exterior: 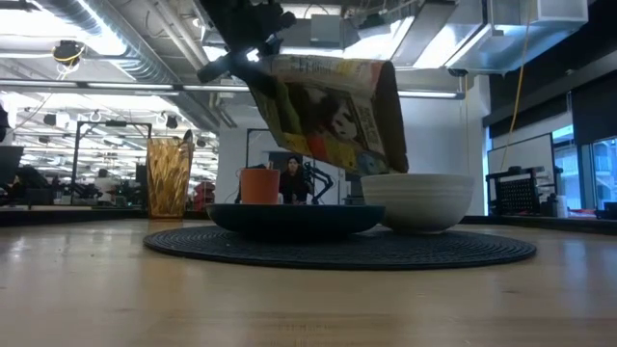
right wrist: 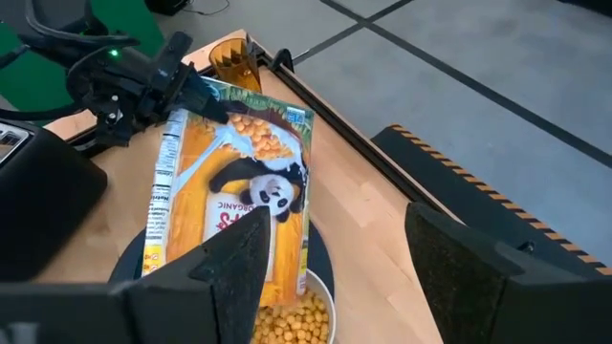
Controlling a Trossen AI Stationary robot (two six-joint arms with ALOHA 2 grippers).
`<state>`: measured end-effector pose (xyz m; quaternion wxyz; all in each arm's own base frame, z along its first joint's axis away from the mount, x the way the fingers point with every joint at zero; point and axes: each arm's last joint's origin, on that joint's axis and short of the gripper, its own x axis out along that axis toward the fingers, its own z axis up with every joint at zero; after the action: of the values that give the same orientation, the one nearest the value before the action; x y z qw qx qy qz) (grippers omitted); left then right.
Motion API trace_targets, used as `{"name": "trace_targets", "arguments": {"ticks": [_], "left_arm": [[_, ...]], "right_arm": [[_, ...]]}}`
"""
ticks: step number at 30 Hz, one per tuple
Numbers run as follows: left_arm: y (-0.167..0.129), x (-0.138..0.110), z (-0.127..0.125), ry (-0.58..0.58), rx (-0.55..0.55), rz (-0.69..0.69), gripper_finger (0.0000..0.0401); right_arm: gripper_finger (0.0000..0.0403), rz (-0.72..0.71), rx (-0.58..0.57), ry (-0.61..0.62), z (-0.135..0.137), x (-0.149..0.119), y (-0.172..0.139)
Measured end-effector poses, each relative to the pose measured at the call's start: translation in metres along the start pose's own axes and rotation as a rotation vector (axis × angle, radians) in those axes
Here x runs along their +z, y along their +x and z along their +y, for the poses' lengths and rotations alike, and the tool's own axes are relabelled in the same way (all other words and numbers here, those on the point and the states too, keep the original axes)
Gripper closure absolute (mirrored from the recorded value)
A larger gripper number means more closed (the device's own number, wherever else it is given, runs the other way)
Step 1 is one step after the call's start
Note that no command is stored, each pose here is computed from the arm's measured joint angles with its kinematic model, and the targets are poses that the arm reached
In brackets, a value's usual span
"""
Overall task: Arrange a breakfast setting
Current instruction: Pour the cereals from the cereal box into the white bowl
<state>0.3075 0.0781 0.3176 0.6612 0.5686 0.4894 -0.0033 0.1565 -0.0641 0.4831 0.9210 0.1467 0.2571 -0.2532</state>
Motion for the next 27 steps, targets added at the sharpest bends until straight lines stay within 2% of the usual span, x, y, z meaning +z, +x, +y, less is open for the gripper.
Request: {"name": "trace_targets", "arguments": {"ticks": [4,12,22,27], "left_arm": [[0.001,-0.006,0.001,-0.047,-0.001,0.007,0.0279],[-0.014,-0.020,0.006,-0.156,0.009,-0.072,0.0279],[-0.017,-0.024,-0.005,-0.199,-0.119,-0.106,0.0280],[-0.017,-0.024,-0.005,-0.260,-0.132,-0.121,0.0281]], "right_arm": [[0.0171,0.000,0.000,0.000,0.000,0.000,0.000],[0.0171,-0.003,-0.001,0.001,0.000,0.000,0.000],[0.0171,-0.008,0.000,0.001,0.000,0.001,0.000],[0.0171,-0.008,0.000,0.003,0.000,0.001,0.000]]}}
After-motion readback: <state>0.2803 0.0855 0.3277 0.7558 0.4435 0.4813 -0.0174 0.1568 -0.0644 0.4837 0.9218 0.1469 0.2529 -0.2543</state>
